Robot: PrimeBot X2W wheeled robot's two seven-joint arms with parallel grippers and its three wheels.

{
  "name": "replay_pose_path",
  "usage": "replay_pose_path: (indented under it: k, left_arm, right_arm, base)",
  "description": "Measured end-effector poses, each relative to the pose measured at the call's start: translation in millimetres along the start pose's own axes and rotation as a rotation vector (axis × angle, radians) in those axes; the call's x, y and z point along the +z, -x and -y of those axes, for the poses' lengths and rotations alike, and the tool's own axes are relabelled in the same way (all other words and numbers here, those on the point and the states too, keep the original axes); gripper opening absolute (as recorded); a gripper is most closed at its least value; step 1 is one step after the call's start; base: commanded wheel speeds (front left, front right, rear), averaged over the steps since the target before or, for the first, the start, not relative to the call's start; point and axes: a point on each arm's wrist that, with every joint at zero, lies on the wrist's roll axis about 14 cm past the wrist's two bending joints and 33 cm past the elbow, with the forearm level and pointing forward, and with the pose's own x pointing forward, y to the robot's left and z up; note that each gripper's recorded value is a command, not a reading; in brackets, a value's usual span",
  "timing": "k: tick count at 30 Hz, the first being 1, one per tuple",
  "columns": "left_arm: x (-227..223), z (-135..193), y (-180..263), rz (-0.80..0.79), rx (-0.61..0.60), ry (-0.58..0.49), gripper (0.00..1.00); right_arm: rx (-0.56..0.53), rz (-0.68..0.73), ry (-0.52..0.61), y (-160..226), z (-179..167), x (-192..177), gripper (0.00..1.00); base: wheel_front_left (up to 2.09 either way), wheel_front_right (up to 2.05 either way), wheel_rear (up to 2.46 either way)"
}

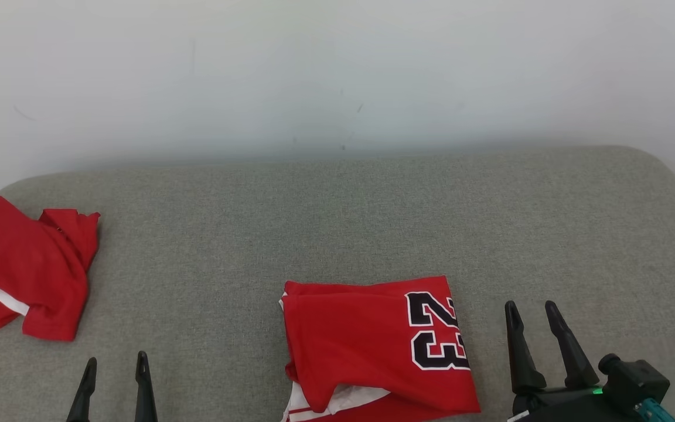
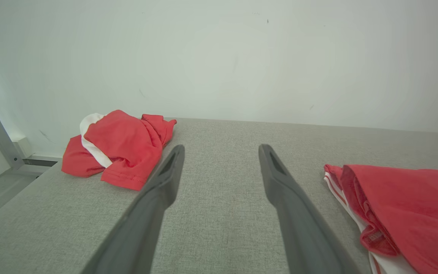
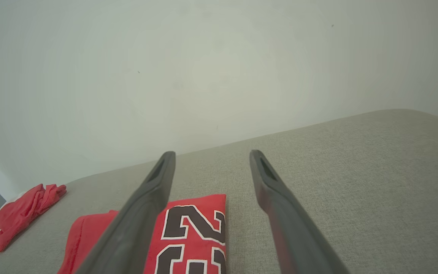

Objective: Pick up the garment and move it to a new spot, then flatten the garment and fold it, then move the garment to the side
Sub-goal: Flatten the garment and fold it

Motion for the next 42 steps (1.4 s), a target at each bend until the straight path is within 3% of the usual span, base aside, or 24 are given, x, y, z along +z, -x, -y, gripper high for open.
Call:
replay_pose_path:
  k: [10, 28, 35, 42]
  left_arm:
    - [-9.6, 6.7, 2.3, -0.031, -0.021, 0.003, 1.00]
    - [-65.3, 142.3, 18.0, -0.219, -0.445, 0.054, 1.00]
    - [-86.5, 166.5, 21.9, -0.296, -0.524, 0.069, 1.00]
    - [-109.7, 170.9, 21.8, -0.372, -0.552, 0.049, 1.00]
  right_arm:
    - [-0.026, -0.012, -0.006, 6.7, 0.9, -6.9, 1.00]
    - [-0.073, -0.025, -0.004, 10.4, 13.0, -11.6, 1.00]
    - [-0.115, -0.024, 0.001, 14.4, 25.9, -10.7, 1.00]
    - [-0.158, -0.024, 0.011, 19.2, 38.5, -10.0, 1.00]
  base:
    - [0.00, 0.00, 0.00]
    - [0.00, 0.00, 0.00]
    - [0.00, 0.00, 0.00]
    - [0.00, 0.00, 0.00]
